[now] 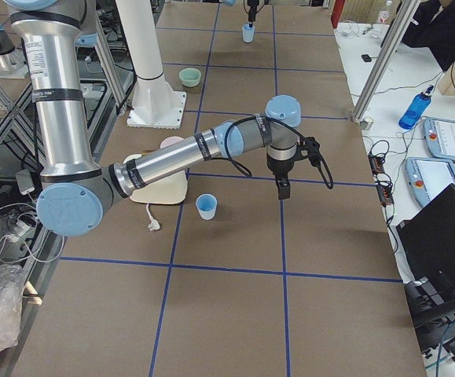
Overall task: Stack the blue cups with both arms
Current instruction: 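Lower the left gripper and grasp the light blue cup near it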
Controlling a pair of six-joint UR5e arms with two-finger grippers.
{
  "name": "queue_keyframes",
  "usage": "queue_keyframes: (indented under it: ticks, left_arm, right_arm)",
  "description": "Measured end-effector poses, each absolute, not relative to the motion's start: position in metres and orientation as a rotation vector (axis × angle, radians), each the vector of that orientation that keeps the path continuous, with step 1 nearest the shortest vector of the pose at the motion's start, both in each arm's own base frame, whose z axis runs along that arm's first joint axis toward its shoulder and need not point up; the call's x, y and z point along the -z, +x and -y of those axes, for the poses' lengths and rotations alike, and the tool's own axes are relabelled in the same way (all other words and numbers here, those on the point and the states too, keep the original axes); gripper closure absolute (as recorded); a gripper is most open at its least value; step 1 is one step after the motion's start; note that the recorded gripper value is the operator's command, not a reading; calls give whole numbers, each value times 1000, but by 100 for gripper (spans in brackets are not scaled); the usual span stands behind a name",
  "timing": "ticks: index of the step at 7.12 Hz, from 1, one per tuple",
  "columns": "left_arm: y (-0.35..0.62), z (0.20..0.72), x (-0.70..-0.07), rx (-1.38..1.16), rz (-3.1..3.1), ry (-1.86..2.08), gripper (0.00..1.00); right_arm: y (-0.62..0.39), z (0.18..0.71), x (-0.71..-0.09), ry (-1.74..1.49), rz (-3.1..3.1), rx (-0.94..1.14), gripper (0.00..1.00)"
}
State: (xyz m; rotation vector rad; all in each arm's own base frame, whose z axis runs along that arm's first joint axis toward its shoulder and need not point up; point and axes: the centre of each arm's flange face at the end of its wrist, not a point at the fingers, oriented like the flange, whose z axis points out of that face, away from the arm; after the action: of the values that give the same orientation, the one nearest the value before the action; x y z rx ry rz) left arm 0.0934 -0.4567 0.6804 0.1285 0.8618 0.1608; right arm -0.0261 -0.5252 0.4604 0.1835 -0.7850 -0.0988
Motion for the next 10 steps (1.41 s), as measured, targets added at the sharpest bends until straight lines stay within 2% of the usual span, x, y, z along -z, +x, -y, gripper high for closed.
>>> queue_keyframes:
  ticks: [3, 4, 5, 8, 9, 10]
  left_arm:
    - [100, 455, -682, -135, -880, 144, 3]
    - [101, 453, -680, -125, -889, 152, 11]
    - [102, 452, -680, -121, -893, 156, 28]
    - [102, 451, -679, -121, -895, 159, 86]
    - [103, 451, -679, -123, -895, 159, 100]
    - [103, 451, -679, -124, -895, 159, 100]
  right_arm:
    - [-26, 525, -460, 183, 785, 99, 0]
    - [-26, 526, -460, 184, 785, 99, 0]
    - [-26, 526, -460, 184, 784, 99, 0]
    - [-26, 526, -460, 185, 785, 99, 0]
    - [-26, 526, -460, 185, 784, 99, 0]
    - [-26, 526, -460, 185, 784, 99, 0]
